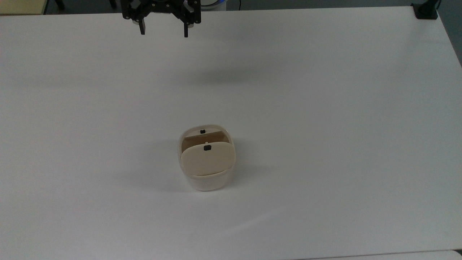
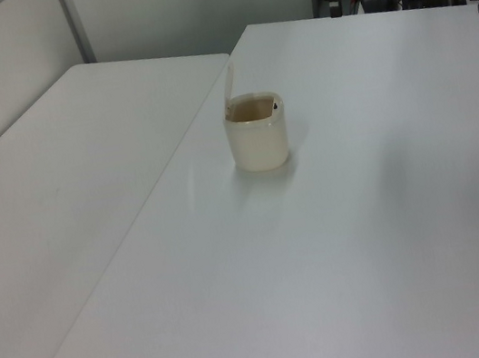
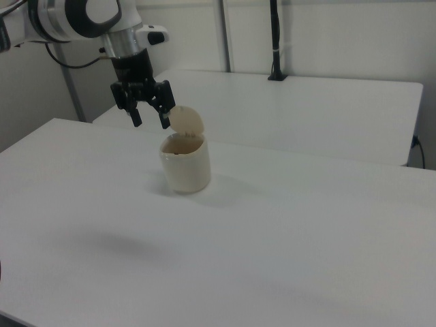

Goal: Close the trash bin

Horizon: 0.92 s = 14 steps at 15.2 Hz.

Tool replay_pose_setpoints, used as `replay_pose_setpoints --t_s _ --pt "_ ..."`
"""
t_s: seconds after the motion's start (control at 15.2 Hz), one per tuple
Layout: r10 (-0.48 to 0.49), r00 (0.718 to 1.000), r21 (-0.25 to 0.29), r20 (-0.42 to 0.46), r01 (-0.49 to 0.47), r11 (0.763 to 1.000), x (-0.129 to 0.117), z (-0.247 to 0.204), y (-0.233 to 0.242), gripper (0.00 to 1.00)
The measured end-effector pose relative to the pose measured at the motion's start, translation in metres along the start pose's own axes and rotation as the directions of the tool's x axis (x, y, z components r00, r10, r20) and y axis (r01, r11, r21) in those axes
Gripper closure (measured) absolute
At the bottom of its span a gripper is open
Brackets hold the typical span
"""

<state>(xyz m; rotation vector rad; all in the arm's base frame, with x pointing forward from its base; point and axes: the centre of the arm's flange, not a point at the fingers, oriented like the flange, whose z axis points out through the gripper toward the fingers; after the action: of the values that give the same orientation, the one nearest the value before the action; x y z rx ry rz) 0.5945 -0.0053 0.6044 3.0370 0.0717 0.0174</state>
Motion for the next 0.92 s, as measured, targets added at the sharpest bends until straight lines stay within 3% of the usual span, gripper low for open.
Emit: replay_pose_setpoints --t_s 0.07,0.2,0.66,0.92 --pt "0.000 1.000 0.000 0.000 0.000 1.000 0.0000 0.0000 0.0000 0.18" --pt "-0.001 1.000 0.000 0.000 0.001 1.000 0.0000 0.0000 0.0000 0.21" --pt "-0.007 1.000 0.001 0.004 0.007 1.000 0.0008 0.0024 -0.0036 0.97" --pt "-0.011 1.000 0.000 -0.017 0.011 1.000 0.0047 0.0026 -0.0056 0.99"
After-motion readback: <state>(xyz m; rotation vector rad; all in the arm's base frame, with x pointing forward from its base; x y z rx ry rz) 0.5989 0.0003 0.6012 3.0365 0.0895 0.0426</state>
